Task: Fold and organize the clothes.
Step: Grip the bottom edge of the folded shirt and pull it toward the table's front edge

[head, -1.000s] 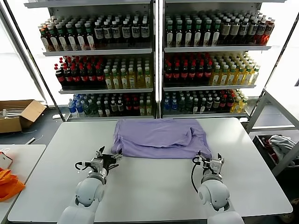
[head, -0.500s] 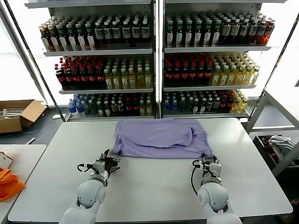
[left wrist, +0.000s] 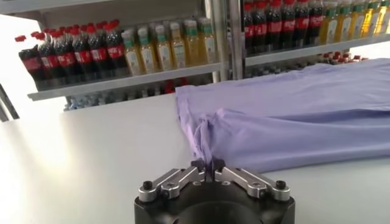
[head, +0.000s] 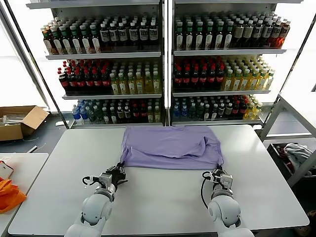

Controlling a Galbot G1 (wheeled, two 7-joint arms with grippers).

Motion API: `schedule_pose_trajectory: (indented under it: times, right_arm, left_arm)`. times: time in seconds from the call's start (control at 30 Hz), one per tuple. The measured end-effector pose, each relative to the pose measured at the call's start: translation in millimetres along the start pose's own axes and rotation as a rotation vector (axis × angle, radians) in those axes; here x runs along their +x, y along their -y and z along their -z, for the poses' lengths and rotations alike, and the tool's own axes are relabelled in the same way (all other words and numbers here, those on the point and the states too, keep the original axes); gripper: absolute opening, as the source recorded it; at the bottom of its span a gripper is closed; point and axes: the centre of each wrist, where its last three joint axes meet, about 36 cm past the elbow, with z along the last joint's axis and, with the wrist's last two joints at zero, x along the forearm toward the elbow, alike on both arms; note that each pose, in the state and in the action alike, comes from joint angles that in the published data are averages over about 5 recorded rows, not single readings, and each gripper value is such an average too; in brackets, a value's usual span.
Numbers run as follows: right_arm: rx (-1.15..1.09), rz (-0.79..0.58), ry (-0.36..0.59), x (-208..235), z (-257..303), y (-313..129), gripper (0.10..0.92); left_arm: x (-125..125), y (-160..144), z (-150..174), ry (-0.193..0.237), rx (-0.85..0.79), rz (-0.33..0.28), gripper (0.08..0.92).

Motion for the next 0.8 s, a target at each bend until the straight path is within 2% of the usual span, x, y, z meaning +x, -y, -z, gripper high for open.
schedule_pose_trajectory:
  times: [0.2,0.4,0.67,0.8]
  right_arm:
    - [0.01,0.004,0.01,20,2,-4,0.108]
    - [0.011,0.009,0.047,59,6,-5,0.108]
    - [0.051,-0.005,0.055,122,-9,11,0.108]
    - [0.071,-0.014,0.036,147,-21,15,0.108]
  left_arm:
    - [11,-1,-1,0.017,-0.014,0.012,0.086]
    - [35,-2,2,0.04,-0.03,0.028,0.086]
    - [91,-10,5,0.067,-0.038,0.046,0.086]
    - [124,-11,0,0.065,-0.033,0.053,0.086]
